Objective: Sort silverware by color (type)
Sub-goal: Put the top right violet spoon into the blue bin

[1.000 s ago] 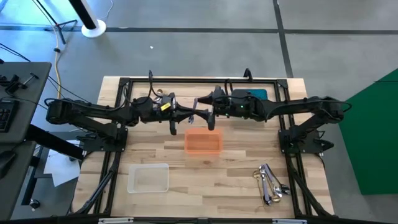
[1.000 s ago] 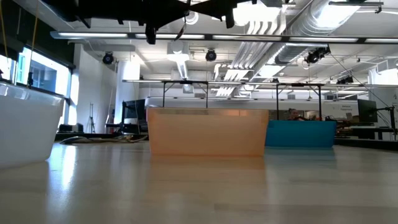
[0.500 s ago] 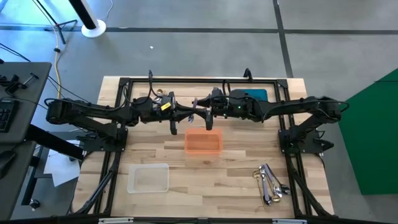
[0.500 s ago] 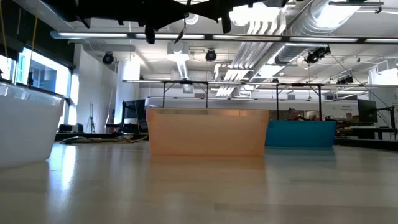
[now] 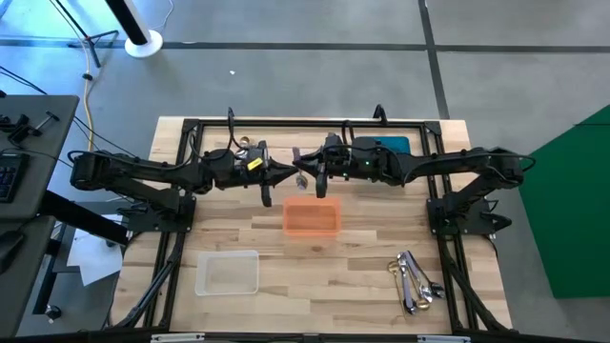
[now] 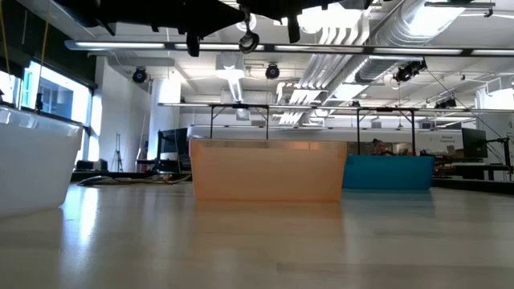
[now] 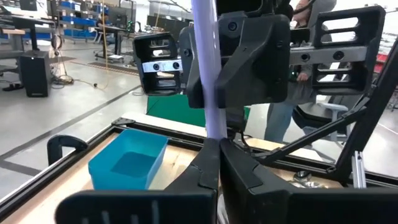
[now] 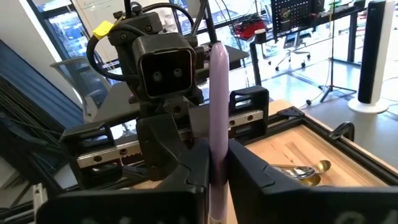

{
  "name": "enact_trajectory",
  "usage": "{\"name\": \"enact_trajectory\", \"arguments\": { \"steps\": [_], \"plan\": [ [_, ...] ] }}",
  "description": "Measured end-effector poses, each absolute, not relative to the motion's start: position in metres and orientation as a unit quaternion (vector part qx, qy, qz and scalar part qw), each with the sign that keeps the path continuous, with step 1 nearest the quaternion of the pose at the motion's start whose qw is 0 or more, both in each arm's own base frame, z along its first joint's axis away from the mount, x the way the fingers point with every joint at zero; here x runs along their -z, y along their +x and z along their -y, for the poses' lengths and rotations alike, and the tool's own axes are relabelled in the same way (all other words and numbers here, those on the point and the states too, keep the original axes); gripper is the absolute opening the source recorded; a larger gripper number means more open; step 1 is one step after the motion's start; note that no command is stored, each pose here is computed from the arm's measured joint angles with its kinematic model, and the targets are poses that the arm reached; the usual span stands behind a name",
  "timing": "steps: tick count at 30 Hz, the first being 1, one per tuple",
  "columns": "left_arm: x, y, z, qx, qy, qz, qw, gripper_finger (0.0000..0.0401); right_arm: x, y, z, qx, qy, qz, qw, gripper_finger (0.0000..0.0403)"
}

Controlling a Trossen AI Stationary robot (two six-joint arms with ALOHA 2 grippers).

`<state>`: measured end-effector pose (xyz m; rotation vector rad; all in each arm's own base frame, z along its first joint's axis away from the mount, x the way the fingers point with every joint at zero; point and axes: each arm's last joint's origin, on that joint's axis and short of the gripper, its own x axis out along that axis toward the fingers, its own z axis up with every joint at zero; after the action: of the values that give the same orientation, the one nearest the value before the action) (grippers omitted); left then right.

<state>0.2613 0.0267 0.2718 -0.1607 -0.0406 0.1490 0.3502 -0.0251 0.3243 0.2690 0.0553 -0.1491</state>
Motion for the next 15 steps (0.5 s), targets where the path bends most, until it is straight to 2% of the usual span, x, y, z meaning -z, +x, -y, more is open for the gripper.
{"name": "enact_trajectory", "arguments": {
  "steps": [15],
  "plan": [
    [-0.2723,0.2613,-0.0268,-0.075,-0.076,0.022,0.994,0.0001,-0.3245,0.3502,0.0250,0.070,0.134,-0.027,0.988,0.0016]
  ]
}}
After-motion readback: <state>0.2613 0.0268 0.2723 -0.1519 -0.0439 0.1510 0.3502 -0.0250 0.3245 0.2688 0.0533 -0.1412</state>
